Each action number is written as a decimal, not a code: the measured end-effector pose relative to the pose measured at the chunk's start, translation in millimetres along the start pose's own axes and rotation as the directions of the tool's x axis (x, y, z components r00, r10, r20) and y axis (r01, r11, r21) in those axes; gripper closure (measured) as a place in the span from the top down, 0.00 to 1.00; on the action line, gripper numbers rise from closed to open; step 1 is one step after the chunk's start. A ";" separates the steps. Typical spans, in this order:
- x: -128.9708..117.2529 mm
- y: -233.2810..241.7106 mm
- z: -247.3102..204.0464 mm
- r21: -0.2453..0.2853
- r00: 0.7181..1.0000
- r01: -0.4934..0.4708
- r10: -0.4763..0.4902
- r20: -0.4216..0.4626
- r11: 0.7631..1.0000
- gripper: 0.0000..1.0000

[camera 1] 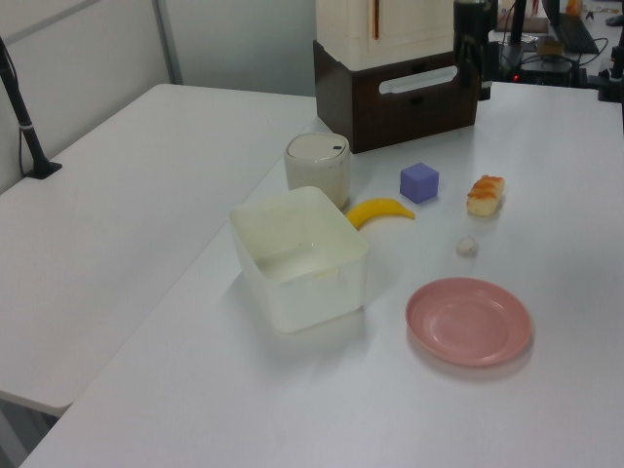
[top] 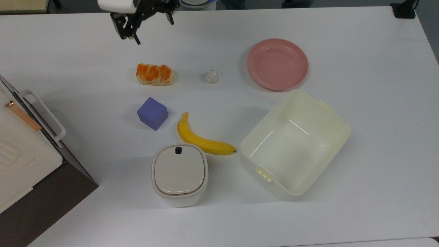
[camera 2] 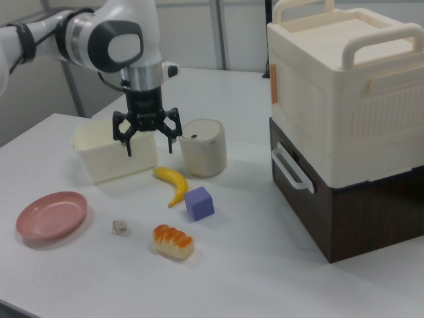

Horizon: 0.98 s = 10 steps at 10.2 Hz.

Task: Put the bread on a plate
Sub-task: 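Move the gripper down over the orange-glazed bread roll, then close the gripper on the bread roll and lift it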

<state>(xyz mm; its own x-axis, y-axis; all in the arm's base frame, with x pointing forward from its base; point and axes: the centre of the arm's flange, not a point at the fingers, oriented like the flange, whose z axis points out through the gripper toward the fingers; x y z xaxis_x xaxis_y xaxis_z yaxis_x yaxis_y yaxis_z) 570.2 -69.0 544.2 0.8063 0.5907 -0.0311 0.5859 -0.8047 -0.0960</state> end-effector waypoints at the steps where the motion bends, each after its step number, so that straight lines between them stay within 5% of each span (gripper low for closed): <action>1: 3.0 2.9 17.0 -0.015 0.995 0.099 -0.099 -0.011 0.995 1.00; 5: 21.7 -11.5 110.6 -0.144 0.936 0.352 -0.345 0.071 0.925 1.00; 10: 9.9 -29.2 188.7 -0.202 0.868 0.494 -0.466 0.172 0.846 1.00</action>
<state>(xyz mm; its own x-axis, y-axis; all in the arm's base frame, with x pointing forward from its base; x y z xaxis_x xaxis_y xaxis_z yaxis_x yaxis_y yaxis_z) 545.7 -28.5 359.0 0.4133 0.8977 -0.1529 0.9100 -0.4011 0.1050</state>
